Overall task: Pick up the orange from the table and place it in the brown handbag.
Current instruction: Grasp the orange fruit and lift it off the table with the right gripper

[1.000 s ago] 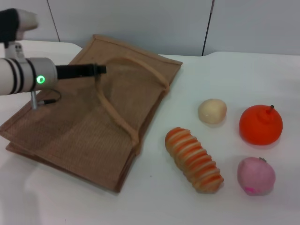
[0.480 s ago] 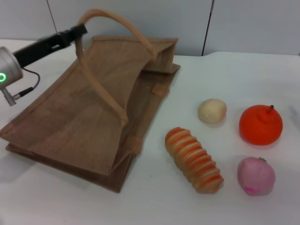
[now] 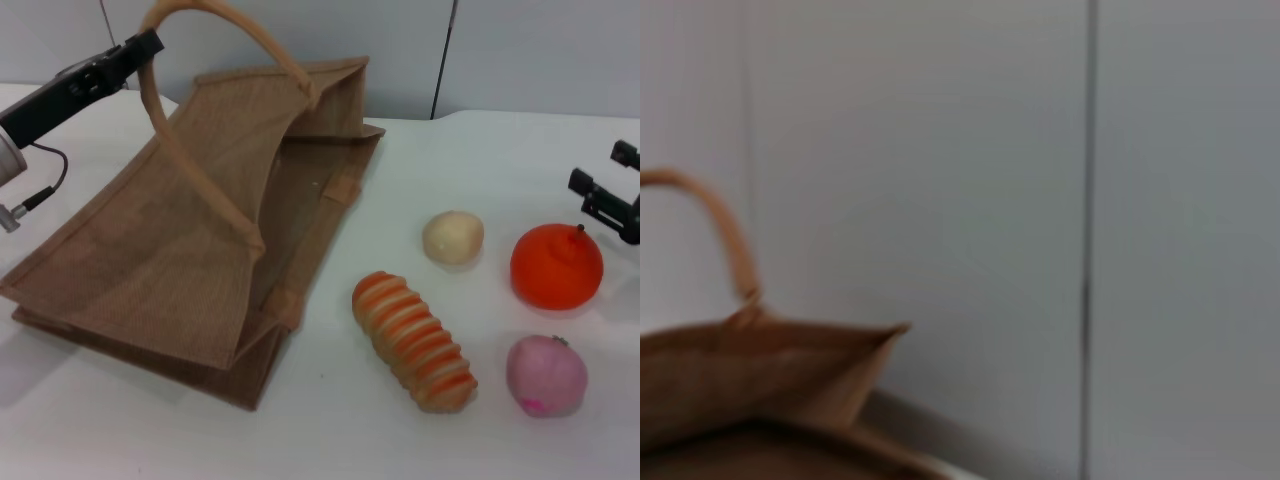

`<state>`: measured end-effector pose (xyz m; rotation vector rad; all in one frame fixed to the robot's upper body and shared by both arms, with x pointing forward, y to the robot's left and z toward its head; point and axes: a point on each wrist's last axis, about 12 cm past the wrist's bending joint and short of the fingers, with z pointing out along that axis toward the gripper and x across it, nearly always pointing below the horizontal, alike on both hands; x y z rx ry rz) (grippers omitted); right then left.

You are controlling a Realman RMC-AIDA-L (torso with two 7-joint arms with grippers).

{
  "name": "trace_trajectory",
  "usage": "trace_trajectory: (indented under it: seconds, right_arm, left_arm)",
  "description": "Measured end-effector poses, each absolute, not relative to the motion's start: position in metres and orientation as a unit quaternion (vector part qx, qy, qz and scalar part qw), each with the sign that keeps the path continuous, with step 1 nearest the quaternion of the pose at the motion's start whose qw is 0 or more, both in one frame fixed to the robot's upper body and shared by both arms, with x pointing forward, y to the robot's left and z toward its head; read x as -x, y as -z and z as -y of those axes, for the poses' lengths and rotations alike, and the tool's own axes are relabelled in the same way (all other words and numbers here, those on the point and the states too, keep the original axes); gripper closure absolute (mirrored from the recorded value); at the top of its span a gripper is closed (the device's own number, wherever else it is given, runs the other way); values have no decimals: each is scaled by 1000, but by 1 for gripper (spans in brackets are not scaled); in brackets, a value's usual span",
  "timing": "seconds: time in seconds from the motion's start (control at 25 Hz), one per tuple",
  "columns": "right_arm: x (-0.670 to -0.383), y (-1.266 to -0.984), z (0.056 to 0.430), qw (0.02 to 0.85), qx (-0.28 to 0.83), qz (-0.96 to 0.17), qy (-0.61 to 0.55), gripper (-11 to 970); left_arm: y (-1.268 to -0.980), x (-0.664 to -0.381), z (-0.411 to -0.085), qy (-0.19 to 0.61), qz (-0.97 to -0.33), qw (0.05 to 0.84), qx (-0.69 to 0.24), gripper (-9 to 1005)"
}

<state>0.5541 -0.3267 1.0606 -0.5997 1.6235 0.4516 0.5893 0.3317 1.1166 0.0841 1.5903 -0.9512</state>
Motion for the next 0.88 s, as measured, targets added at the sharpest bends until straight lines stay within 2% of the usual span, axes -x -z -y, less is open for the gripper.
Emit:
trace_trajectory:
  seconds: [0.2,0.36,0.6,0.88]
  right_arm:
    - [-541,-1071,335,614,295,-695,-230,255]
    - [-539,-1070,336,588,313,-707,-239,201]
    - [-551,-1065,325,541,343,-731,-237,130]
    - [-565,-1060,319,499,358,-760,-214,133]
  left_arm:
    - [-1117,-588,-335,410,-682,605,-28,869]
    - [-1117,-587,-337,410,-680,607,-25,869]
    - [-1120,-585,-337,421,-667,613,-26,870]
    - [-1121,-583,-338,426,-661,617,-27,870]
